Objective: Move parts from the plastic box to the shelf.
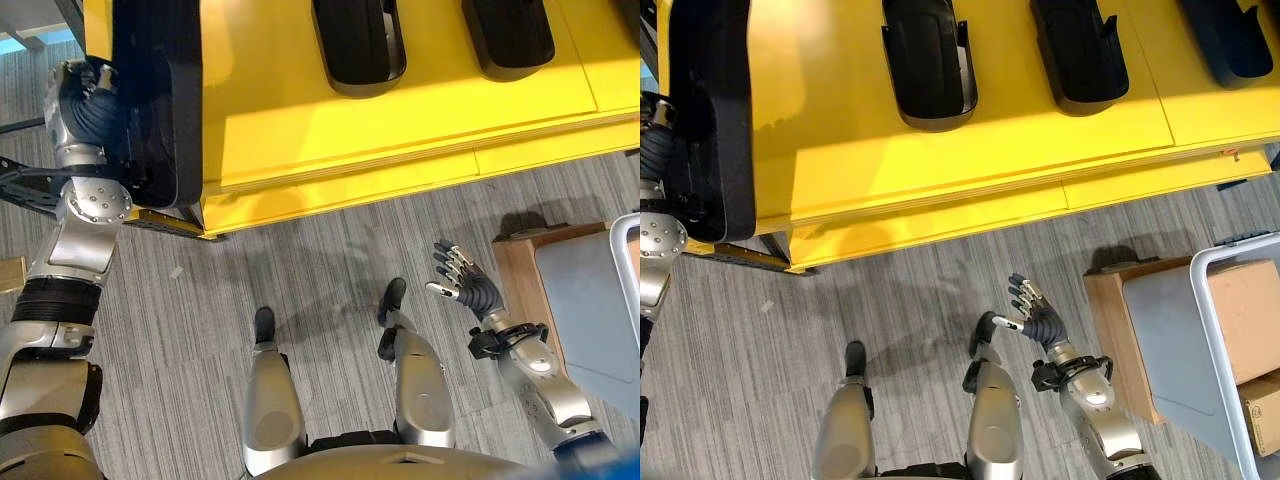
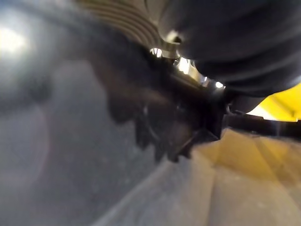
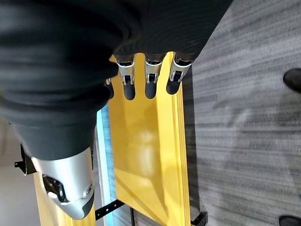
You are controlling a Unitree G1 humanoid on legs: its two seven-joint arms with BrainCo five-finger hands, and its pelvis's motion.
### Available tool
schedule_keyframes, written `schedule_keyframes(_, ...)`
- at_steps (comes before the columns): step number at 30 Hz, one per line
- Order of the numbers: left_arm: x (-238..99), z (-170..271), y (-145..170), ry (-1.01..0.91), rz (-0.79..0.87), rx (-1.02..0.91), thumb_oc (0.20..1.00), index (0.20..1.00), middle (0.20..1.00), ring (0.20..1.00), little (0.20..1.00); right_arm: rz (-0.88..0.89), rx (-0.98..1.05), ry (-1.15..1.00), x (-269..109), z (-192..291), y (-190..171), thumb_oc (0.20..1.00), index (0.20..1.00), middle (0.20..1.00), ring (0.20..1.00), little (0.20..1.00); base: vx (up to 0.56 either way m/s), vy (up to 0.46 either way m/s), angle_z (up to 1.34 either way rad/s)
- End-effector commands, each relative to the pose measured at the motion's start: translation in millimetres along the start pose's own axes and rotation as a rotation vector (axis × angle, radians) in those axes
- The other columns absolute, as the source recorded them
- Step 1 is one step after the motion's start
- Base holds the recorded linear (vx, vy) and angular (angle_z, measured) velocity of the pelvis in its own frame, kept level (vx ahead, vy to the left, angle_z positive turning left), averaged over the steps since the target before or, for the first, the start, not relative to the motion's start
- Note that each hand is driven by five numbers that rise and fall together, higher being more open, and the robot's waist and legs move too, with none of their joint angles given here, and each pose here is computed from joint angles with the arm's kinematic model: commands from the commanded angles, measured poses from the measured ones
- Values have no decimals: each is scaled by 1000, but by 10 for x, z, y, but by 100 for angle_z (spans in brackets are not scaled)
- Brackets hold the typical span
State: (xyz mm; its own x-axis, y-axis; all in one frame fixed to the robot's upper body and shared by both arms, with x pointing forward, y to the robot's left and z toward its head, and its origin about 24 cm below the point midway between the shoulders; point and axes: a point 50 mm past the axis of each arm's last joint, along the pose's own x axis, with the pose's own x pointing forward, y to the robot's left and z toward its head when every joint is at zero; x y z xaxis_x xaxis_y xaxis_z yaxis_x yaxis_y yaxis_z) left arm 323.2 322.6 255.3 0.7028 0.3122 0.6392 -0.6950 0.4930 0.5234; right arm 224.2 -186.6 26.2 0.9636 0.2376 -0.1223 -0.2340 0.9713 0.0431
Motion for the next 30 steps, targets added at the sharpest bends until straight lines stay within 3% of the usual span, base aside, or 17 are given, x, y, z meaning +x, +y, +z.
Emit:
schedule_keyframes(1, 220, 104, 249, -12, 107, -76, 200, 200, 200, 200, 200, 31, -13, -65, -61, 115, 5, 1000, 1000, 1000, 1000, 1000, -35, 20, 1)
schedule_keyframes(10, 416, -20, 132, 149, 68, -109, 200, 200, 200, 200, 200, 58, -18, -46, -91, 88, 32, 1000, 1000, 1000, 1000, 1000, -23, 20, -2)
schedule_keyframes(14, 496, -63, 91, 250, 81, -226, 200, 200, 200, 200, 200, 57, -16, -32, -131, 65, 23, 1000, 1000, 1000, 1000, 1000, -10, 25, -14)
schedule_keyframes(30, 460, -210, 64, 375, 133, -387, 200, 200, 200, 200, 200, 24, 20, -15, -167, 27, -4, 1000, 1000, 1000, 1000, 1000, 9, 7, -5)
